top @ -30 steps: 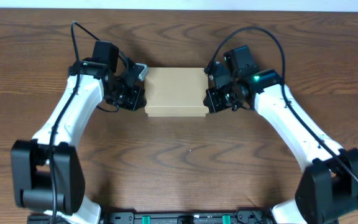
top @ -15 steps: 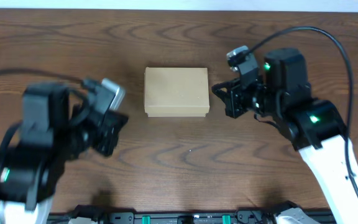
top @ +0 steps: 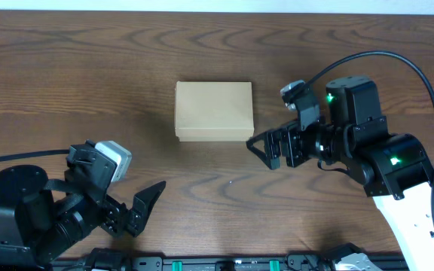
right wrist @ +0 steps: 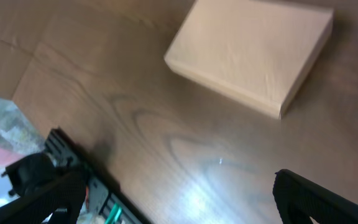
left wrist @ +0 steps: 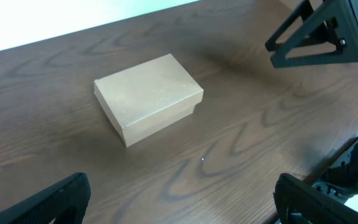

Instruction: Pack container

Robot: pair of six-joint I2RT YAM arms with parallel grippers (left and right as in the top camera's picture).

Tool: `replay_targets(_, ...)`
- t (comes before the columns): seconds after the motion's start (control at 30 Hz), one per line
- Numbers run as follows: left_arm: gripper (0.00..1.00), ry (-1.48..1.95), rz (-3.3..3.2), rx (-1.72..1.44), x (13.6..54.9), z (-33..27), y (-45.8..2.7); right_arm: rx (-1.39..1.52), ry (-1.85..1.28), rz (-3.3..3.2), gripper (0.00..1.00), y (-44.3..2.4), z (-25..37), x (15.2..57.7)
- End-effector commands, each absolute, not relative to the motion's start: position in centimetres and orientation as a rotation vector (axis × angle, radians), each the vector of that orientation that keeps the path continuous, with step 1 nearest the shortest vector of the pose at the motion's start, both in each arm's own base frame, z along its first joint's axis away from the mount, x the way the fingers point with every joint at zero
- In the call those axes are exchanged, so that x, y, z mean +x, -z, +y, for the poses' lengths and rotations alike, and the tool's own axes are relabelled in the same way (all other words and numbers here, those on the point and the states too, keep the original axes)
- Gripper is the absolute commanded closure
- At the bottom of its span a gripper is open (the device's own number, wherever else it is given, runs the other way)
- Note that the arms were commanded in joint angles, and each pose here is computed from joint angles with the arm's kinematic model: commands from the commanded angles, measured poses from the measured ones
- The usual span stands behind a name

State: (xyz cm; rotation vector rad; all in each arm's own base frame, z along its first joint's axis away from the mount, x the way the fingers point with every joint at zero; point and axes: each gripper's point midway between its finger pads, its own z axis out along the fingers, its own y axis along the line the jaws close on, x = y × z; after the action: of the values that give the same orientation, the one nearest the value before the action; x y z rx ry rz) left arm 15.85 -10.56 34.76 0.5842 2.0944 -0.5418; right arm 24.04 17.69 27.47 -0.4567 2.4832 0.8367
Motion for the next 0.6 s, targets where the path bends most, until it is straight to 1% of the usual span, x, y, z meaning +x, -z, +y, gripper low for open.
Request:
replay_targets(0.0, 0.05, 0.549, 2.106, 0.572, 15.75, -10.55, -34.7, -0.452, -0.84, 2.511, 0.01, -27.57, 17.56, 23.1)
replay_targets(0.1, 0.05, 0.55, 2.105, 0.571, 15.75, -10.56, -34.71, -0.451, -0.839, 2.523, 0.01, -27.41, 17.47, 22.9)
replay_targets(0.23, 0.05, 0.55, 2.105, 0.572, 15.75, -10.56, -34.71, -0.647, -0.776, 2.446, 0.01, -27.44, 17.43, 22.84)
replay_targets(0.57, 0.05, 0.549, 2.106, 0.572, 15.76, -10.56, -34.7, -0.635, -0.721, 2.447, 0.01, -27.26, 16.93, 23.39)
